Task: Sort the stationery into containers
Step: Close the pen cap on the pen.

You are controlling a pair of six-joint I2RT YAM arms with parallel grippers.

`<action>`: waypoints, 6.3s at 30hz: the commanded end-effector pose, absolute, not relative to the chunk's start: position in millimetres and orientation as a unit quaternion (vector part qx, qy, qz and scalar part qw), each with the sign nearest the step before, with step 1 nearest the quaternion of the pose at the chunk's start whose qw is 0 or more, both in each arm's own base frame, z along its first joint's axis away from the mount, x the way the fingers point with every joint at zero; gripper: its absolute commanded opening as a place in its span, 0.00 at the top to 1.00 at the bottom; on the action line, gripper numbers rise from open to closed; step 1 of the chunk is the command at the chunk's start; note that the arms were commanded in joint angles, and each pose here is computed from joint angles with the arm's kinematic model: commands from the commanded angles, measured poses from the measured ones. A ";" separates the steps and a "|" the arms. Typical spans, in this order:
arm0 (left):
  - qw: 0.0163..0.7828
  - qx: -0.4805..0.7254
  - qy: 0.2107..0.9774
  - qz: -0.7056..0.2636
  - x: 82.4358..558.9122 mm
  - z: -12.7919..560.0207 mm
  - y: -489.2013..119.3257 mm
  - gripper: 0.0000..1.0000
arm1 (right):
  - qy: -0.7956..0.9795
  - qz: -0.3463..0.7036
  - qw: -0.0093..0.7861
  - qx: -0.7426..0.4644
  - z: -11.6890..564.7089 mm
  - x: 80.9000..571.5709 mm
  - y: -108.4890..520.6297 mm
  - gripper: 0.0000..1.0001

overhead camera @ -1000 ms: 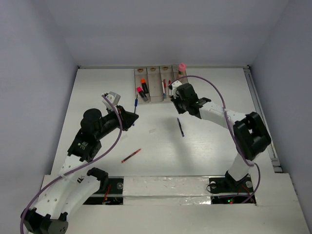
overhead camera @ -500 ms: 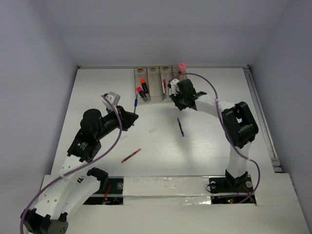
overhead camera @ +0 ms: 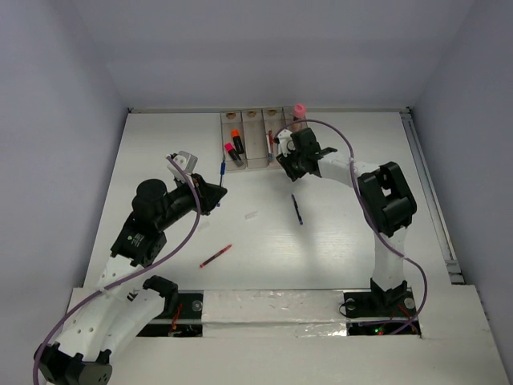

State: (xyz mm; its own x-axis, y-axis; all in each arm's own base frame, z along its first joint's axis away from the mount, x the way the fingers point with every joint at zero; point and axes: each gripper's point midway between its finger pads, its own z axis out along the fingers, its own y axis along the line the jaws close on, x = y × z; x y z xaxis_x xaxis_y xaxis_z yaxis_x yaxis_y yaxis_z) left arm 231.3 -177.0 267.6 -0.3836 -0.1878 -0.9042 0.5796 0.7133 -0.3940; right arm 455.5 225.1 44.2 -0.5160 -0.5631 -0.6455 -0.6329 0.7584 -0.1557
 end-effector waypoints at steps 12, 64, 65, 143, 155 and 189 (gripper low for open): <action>0.554 0.135 0.743 -0.349 234.7 274.8 -174.8 1.00 | 0.869 0.071 0.355 -0.338 45.9 473.9 230.9 0.57; 0.554 0.128 0.748 -0.343 238.7 271.9 -172.0 1.00 | 0.933 0.038 0.280 -0.222 5.2 451.1 215.1 0.85; 0.553 0.128 0.749 -0.342 238.6 271.5 -172.0 1.00 | 0.934 0.038 0.280 -0.220 6.1 452.2 215.6 0.88; 0.546 0.120 0.749 -0.357 243.8 269.4 -173.7 1.00 | 0.564 0.629 0.535 0.008 351.2 298.5 423.7 1.00; 0.562 0.112 0.728 -0.377 243.2 287.0 -174.0 1.00 | 0.582 0.622 0.523 -0.019 314.7 278.0 439.7 1.00; 0.639 0.126 0.621 -0.436 251.2 428.4 -187.7 1.00 | 0.644 0.637 0.402 -0.135 227.6 195.5 437.2 1.00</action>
